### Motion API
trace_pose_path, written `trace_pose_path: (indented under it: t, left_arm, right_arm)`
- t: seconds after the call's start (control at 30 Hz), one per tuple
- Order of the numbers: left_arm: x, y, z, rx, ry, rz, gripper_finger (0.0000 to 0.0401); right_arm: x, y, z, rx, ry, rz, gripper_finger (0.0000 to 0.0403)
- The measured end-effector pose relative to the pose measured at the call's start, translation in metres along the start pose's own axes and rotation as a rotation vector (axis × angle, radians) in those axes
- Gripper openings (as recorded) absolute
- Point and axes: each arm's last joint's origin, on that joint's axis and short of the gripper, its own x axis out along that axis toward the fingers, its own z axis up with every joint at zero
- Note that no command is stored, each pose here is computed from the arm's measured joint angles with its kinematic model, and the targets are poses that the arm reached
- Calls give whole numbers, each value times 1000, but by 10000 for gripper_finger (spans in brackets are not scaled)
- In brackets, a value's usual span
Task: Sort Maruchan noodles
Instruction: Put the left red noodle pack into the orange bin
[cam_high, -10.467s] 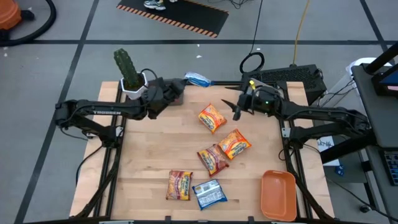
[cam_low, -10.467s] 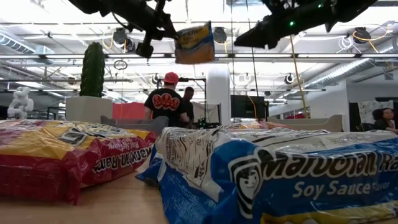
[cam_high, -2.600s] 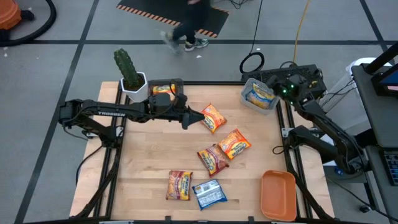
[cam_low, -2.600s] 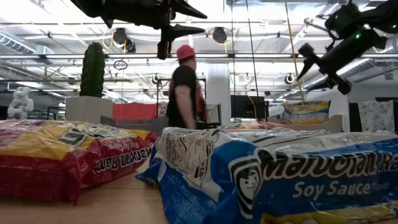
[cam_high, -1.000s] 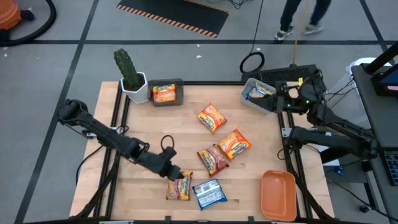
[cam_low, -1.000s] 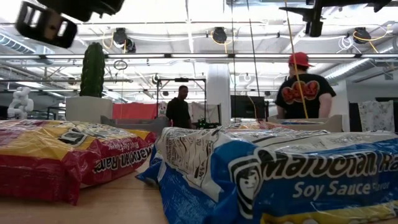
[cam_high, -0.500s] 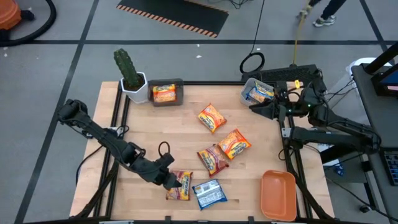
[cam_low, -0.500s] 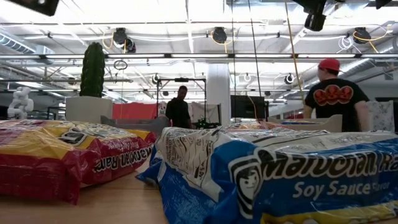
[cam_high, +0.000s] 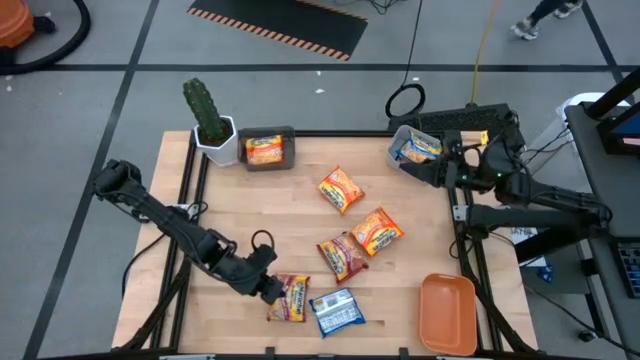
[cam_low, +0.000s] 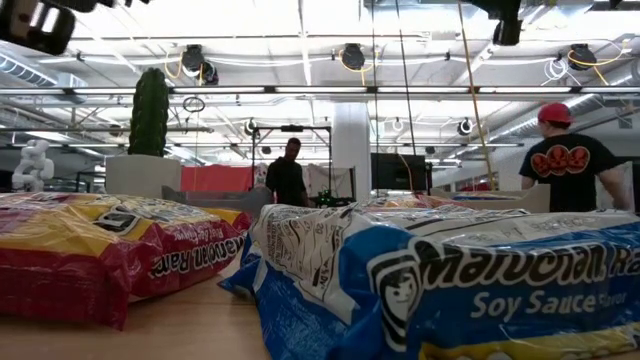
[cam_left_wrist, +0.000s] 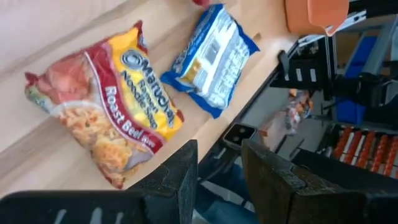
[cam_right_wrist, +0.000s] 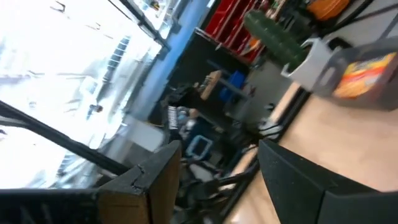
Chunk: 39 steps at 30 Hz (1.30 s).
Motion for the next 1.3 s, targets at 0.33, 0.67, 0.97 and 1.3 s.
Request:
trace_pose_path:
  t: [0.33, 0.67, 0.97, 1.3]
  left_arm:
    - [-3, 7, -18, -10, -29, 60, 129]
    - [-6, 14, -34, 8, -30, 112, 129]
    - [-6, 17, -50, 96, 11, 106, 129]
    - [20, 26, -67, 107, 34, 144, 230]
  right_arm:
    - [22, 15, -24, 95, 25, 84, 208]
    - [44, 25, -71, 88, 72, 75, 208]
    - [58, 27, -106, 117, 107, 58, 208]
    - [62, 28, -126, 123, 94, 42, 208]
